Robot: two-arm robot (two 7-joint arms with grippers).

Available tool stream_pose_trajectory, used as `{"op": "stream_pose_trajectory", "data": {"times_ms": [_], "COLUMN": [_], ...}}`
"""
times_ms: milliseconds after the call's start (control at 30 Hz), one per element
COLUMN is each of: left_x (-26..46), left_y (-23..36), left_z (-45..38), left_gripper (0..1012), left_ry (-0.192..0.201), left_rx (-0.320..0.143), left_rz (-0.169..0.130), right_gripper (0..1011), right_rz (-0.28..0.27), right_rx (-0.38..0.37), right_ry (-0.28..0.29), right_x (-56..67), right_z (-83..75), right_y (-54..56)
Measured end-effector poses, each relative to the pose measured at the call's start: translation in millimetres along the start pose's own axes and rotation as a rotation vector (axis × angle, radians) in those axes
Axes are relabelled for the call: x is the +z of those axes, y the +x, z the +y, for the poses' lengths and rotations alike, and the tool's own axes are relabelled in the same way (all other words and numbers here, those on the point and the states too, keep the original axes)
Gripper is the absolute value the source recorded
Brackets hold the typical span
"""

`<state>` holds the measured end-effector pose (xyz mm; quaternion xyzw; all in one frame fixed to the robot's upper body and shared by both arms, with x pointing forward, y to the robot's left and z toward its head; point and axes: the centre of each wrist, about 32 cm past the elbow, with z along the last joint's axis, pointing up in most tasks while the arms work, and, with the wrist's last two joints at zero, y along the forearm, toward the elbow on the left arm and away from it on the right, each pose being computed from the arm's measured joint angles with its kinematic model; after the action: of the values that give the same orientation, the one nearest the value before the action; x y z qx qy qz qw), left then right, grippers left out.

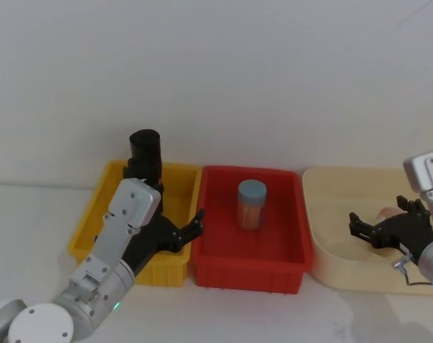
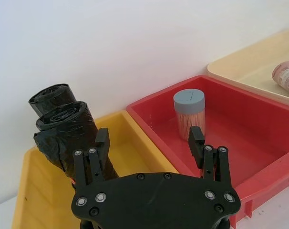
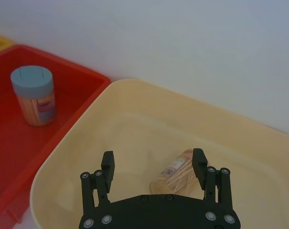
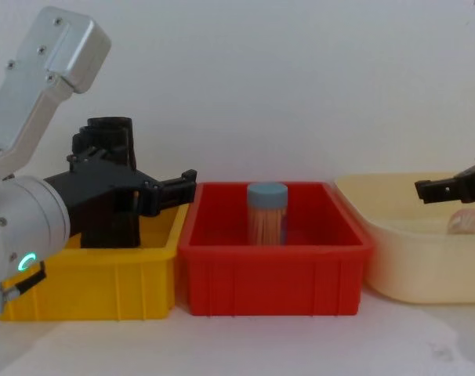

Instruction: Pick up the garbage bag with the one hand and transfer it to the other hand.

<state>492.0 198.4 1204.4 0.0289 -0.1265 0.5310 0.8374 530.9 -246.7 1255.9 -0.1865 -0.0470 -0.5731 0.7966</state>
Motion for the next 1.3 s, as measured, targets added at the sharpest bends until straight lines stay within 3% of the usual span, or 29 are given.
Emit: {"op": "stream_pose_trajectory", "data": {"times_ms": [367,567,700,1000,1300], "left_x": [0.3,4.5,9.6,25.3,40.2], "left_y": [0.5,3.9,7.9,13.6,12.0], "left_z": [0.1,1.0,4.1,23.4,47.6], "left_gripper": [1001,1001,1001,1001,1001], "left_ry": [0.003,0.026,0.055,0.119,0.161], "left_rx": [-0.005,-0.038,-0.072,-0.118,-0.086], "left_rz": [0.001,0.02,0.049,0.132,0.184], "right_gripper": [999,999,999,999,999], "right_rz": [0.053,0.067,0.074,0.082,0.087], "right_rx": [0.014,0.016,0.017,0.019,0.021], "right_ry": [0.022,0.028,0.032,0.035,0.037], "right_x": [-5.4,-6.7,-7.5,-8.3,-8.8], "right_z": [-11.8,-15.0,-17.0,-19.2,-20.2], "right_y": [0.0,0.3,0.3,0.3,0.2]}}
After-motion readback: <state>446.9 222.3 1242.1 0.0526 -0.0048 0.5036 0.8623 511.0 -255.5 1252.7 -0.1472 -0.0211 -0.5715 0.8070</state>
